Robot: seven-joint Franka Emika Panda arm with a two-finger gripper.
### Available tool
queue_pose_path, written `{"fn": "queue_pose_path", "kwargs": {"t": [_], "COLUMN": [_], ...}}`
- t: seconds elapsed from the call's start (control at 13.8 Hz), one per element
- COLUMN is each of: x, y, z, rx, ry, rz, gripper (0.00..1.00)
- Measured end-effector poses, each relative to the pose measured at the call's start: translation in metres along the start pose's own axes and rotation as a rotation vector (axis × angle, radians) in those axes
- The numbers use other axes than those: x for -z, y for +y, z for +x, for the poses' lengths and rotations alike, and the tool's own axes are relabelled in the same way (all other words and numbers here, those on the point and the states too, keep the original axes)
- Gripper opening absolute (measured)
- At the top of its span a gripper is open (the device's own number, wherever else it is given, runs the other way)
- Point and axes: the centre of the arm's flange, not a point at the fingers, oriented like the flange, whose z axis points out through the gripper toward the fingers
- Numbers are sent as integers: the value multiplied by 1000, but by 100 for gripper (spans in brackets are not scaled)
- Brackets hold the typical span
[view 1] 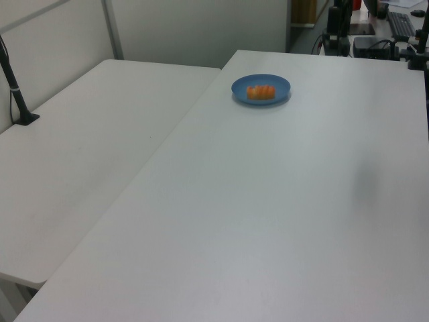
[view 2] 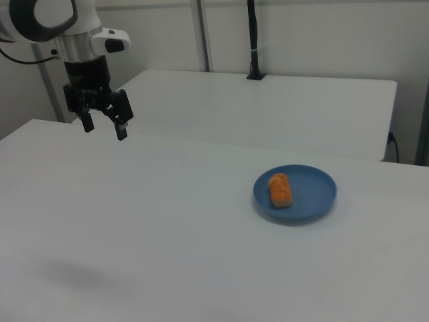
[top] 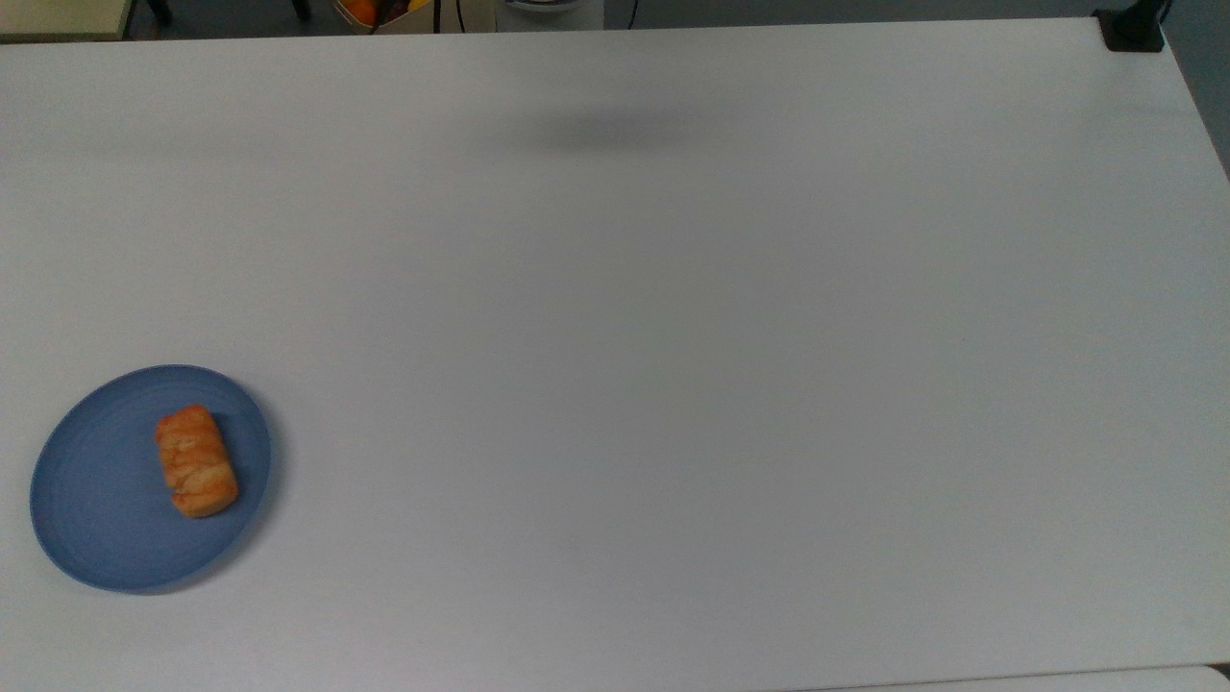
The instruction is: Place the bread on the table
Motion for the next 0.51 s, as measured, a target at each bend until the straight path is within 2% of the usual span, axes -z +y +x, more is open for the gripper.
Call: {"fn": "queue_pose_path", "kwargs": {"t": [0.51], "x": [-2], "y": [0], "z": [1], "rx": [0], "ry": [-3], "rz": [0], "gripper": [100]}}
